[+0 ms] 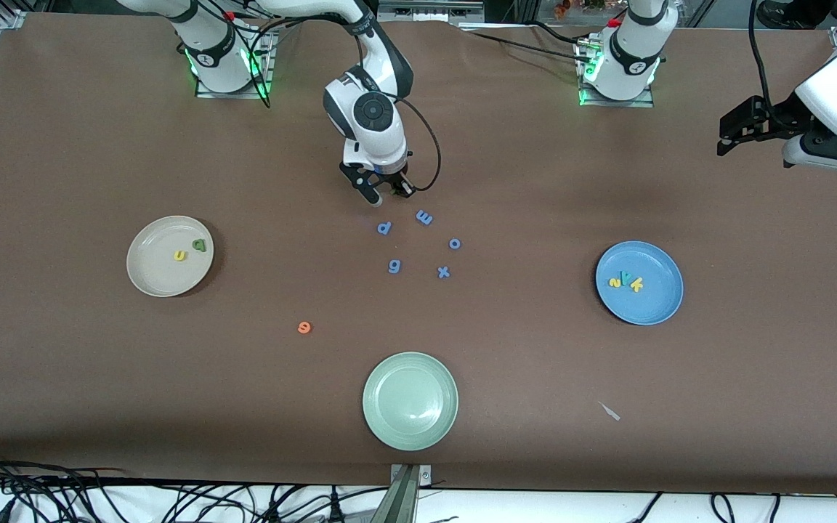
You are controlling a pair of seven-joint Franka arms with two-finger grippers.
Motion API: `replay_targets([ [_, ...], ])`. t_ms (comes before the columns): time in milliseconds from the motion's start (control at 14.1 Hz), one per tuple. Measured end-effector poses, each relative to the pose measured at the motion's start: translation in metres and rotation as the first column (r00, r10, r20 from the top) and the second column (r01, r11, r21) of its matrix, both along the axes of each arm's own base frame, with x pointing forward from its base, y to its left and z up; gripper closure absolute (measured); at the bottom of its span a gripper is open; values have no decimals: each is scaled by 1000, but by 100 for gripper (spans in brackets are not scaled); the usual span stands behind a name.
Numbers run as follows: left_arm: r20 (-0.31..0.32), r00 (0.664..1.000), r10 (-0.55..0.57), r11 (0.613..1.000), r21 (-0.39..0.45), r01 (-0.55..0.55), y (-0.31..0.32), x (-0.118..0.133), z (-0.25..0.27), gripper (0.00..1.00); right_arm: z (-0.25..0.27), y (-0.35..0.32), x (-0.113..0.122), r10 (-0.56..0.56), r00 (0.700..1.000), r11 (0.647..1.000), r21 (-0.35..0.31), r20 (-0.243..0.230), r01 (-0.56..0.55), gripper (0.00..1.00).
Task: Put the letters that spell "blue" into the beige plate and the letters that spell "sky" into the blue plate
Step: 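Carry the green stick to the beige plate and open the right gripper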
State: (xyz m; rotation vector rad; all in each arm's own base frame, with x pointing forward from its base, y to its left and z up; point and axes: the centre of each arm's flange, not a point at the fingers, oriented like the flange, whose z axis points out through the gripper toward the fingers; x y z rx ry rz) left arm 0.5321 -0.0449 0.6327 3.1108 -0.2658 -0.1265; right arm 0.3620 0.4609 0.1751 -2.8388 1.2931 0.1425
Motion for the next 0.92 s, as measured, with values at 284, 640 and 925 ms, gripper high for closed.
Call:
replay_targets([
  [284,-9,1000,0,1000,0,0,0,3,-5,0,11,-13,11,51,998,998,-23,-22,-51,91],
  [640,-15,1000,0,1000,0,0,0,5,-8,0,88,-100,64,270,949,953,-94,-164,-287,91],
  [925,-17,1000,1,1000,0,-1,1,5,-9,0,96,-178,102,419,876,877,-145,-241,-459,91],
])
